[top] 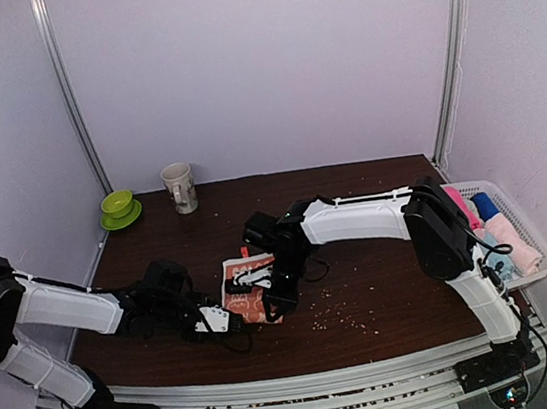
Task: Roll the towels
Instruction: Roll the towel at the center of the board.
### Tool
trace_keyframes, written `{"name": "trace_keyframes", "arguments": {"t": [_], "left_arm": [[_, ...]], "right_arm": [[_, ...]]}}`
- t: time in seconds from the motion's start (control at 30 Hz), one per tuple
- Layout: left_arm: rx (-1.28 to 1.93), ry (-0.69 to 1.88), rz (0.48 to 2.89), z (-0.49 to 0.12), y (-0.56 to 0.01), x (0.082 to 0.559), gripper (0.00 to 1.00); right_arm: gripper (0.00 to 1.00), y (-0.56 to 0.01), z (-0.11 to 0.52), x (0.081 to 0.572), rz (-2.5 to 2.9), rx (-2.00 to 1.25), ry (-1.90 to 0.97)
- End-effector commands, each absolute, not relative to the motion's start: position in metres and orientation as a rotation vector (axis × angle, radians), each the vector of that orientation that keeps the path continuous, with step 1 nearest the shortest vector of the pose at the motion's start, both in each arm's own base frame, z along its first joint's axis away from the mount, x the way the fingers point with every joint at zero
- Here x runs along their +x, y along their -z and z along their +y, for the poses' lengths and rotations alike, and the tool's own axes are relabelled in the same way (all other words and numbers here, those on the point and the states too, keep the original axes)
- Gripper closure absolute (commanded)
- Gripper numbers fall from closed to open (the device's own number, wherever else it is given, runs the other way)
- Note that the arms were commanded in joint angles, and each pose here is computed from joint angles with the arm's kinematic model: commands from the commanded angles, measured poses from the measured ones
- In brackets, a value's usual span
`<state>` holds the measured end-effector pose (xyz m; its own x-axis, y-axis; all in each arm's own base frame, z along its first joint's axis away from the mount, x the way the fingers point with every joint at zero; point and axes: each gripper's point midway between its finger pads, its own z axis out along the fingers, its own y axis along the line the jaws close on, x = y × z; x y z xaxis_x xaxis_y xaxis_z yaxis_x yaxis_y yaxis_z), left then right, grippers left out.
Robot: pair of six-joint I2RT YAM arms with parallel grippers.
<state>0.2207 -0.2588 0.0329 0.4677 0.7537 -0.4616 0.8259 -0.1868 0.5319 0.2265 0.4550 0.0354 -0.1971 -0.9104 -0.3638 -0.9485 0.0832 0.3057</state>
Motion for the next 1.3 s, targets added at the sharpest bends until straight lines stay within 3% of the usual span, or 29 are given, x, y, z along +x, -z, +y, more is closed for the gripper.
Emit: {"name": "trace_keyframes", "arguments": {"t": [0.0,0.13,0.23,0.37,0.47,0.93,1.27], "left_arm": [[1.928,0.117,1.332,-0.268,-0.039,0.232,0.79],[1.962,0.162,1.407,-0.266,-0.029,0.227,1.0],[1.985,0.213,1.463,-0.265,-0.026,0.223,1.0],[2.024,0.31,1.53,-0.263,-0.023,0.211,1.0],[2.023,0.405,1.584,-0.262,-0.026,0.208,1.0],[1.839,0.95,1.923,-0.256,-0.032,0.226,1.0],[1.664,1.215,2.149,-0.25,-0.022,0.246,1.0]], "right_arm": [[1.0,-0.026,0.45,0.226,2.31,-1.934,-0.749],[1.0,-0.029,0.45,0.231,2.311,-1.919,-0.748],[0.93,-0.038,0.448,0.233,2.295,-1.913,-0.748],[0.72,-0.06,0.447,0.243,2.249,-1.84,-0.746],[0.64,-0.073,0.441,0.25,2.229,-1.782,-0.739],[0.49,-0.12,0.413,0.255,1.889,-1.623,-0.561],[0.48,-0.106,0.431,0.243,1.634,-1.656,-0.284]]}}
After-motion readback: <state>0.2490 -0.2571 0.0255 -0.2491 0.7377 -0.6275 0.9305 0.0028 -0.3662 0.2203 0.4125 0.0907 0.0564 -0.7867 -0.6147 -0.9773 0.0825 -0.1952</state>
